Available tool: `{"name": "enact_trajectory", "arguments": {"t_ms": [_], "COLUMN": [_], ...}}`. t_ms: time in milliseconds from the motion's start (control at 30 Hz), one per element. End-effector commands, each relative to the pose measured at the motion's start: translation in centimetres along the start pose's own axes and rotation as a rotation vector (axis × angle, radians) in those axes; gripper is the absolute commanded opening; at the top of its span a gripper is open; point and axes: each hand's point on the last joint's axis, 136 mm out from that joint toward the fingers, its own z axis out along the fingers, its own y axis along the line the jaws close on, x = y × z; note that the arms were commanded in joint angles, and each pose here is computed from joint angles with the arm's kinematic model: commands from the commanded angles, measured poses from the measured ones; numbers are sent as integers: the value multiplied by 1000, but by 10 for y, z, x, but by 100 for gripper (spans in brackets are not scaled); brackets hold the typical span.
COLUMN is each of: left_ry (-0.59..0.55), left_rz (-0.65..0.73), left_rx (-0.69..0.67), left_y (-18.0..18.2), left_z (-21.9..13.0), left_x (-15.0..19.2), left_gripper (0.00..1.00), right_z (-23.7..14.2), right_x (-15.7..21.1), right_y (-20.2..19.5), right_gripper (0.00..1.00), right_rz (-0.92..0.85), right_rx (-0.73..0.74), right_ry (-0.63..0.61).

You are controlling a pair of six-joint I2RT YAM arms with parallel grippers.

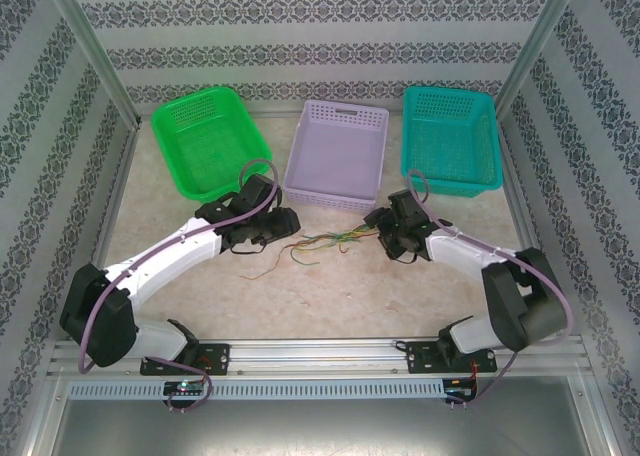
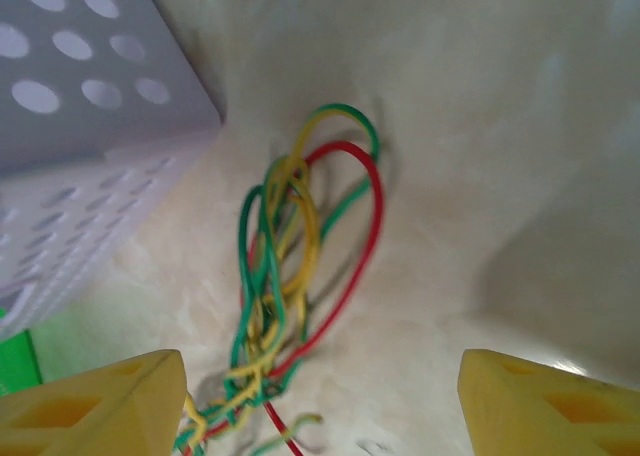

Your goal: Untangle the cables

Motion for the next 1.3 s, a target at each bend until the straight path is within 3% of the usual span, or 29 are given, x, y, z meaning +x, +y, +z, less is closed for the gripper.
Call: {"name": "enact_trajectory", "arguments": {"t_ms": [0, 300, 500, 600, 667, 767, 867, 967, 1100, 1267], "left_ry": [15, 14, 16, 17, 32, 81, 155, 195, 171, 203], "left_rz": [-40, -26, -31, -50, -96, -260, -541, -770, -919, -1092], "left_rx": [31, 8, 3, 10, 22, 50, 76, 160, 153, 163], "left_y": [-7, -4, -5, -5, -7, -13, -20, -46, -69, -79], "left_z": [5, 1, -4, -9, -10, -10, -9, -18, -46, -41], "left_x": [5, 5, 5, 6, 9, 17, 27, 21, 9, 17], "left_gripper": [46, 43, 43, 43, 44, 55, 68, 73, 89, 92], "right_z": [9, 37, 47, 46, 39, 14, -17, -43, -64, -76], "right_x": [-3, 6, 2, 1, 2, 2, 8, 17, 21, 25], "right_y": [26, -12, -24, -25, -20, 2, 31, 52, 68, 91], "right_gripper": [68, 46, 25, 5, 0, 0, 0, 0, 0, 0], "right_rz": [64, 207, 242, 255, 256, 210, 125, 39, -44, -114], "right_rx": [-101, 20, 69, 63, 26, -79, -192, -271, -354, -437], "right_ry": [-9, -23, -47, -53, -66, -102, -103, -102, -123, -114]}}
